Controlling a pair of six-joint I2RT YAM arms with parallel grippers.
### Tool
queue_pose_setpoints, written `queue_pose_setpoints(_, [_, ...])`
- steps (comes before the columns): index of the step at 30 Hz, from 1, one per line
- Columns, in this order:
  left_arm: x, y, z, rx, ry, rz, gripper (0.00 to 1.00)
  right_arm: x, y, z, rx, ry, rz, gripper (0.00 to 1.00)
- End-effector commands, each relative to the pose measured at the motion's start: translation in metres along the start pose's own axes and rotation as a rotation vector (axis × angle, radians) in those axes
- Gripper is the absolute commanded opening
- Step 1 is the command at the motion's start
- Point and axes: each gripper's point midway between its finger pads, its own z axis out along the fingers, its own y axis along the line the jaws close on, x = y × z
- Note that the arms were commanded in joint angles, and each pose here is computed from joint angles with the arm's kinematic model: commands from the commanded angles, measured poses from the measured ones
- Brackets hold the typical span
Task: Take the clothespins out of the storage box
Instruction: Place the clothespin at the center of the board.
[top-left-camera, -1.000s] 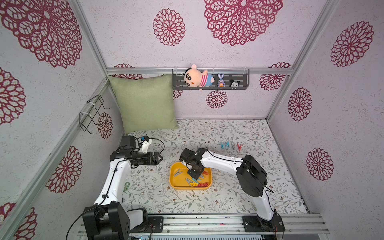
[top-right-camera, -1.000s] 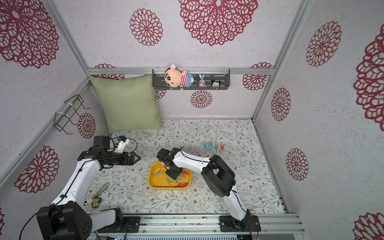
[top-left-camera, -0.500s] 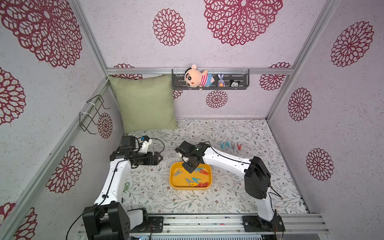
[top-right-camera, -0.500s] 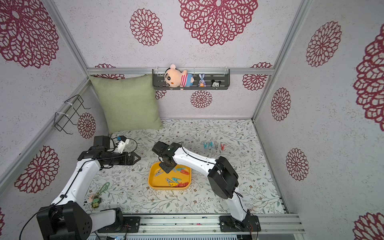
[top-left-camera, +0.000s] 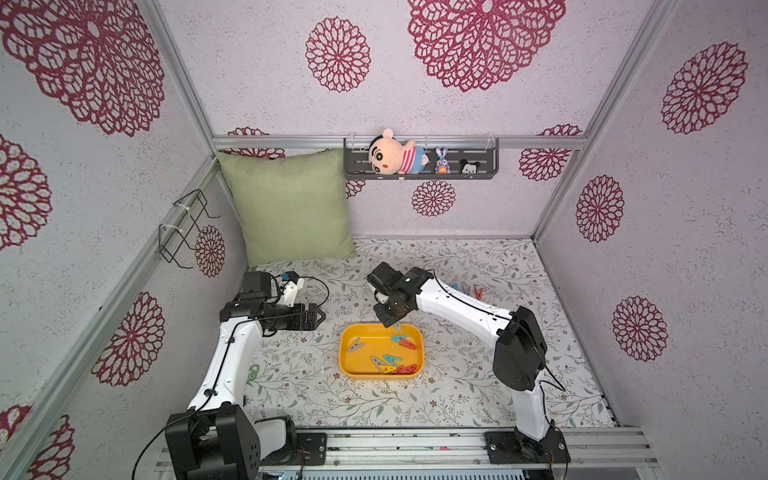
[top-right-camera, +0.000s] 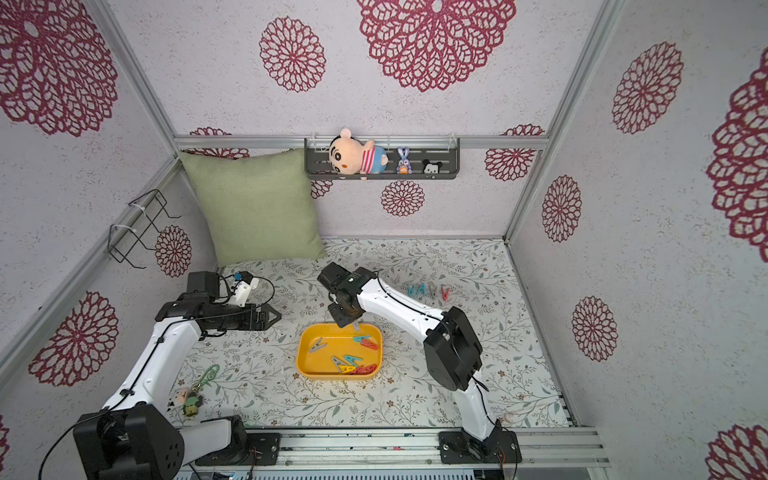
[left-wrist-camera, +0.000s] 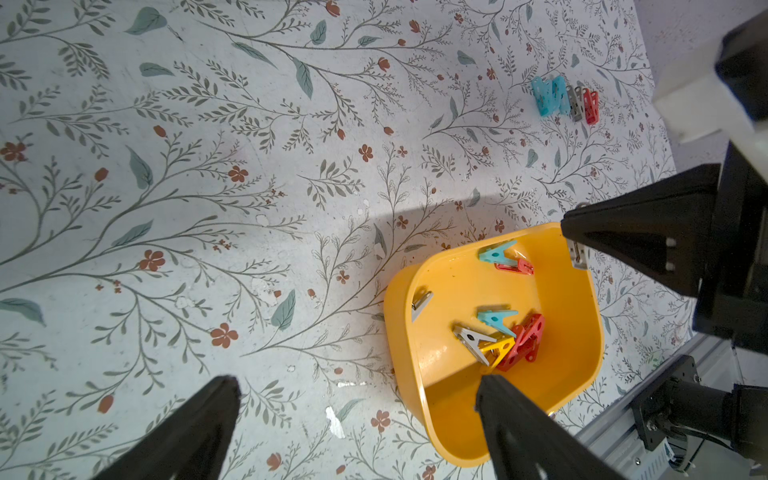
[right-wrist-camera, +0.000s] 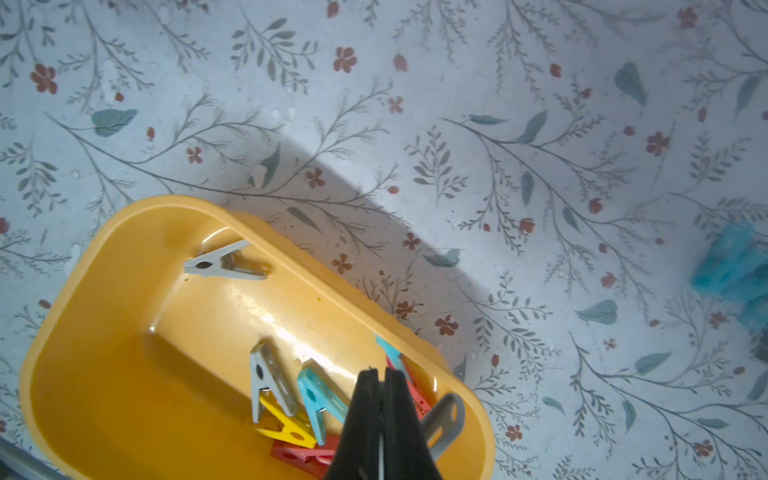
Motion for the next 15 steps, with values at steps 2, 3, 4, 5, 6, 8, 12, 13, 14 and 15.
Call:
queue_pose_setpoints(2, [-0.009,-0.001,-0.005,0.005,-0.035,0.015,0.97,-0.006,-0.043,-0.043,0.052,-0.065,0.134,0.0])
queue_pose_setpoints(3, [-0.009,-0.001,-0.005,0.007,-0.035,0.015,0.97,-0.004,-0.053,-0.045,0.063,-0.064,0.156,0.0])
queue_pose_setpoints(4, [-0.01,-0.001,-0.006,0.005,-0.038,0.016,0.98,-0.002,-0.063,-0.047,0.077,-0.063,0.175,0.0])
queue_pose_setpoints(5, [-0.009,-0.001,-0.006,0.007,-0.037,0.015,0.97,0.001,-0.074,-0.047,0.092,-0.058,0.194,0.0])
queue_pose_setpoints(6, [-0.01,-0.002,-0.006,0.008,-0.038,0.016,0.97,0.005,-0.087,-0.048,0.113,-0.052,0.219,0.0])
queue_pose_setpoints(8, [-0.009,-0.001,-0.006,0.007,-0.037,0.016,0.97,0.014,-0.112,-0.047,0.159,-0.033,0.261,0.0])
queue_pose_setpoints(12, [-0.01,-0.002,-0.006,0.007,-0.038,0.018,0.97,0.037,-0.156,-0.04,0.217,0.008,0.348,0.0])
queue_pose_setpoints(13, [-0.01,-0.001,-0.007,0.006,-0.039,0.017,0.97,0.04,-0.163,-0.039,0.223,0.012,0.364,0.0])
queue_pose_setpoints(14, [-0.01,-0.002,-0.007,0.007,-0.04,0.019,0.97,0.044,-0.17,-0.037,0.227,0.015,0.375,0.0])
queue_pose_setpoints(15, [-0.01,-0.002,-0.007,0.007,-0.039,0.018,0.97,0.047,-0.175,-0.035,0.234,0.019,0.385,0.0])
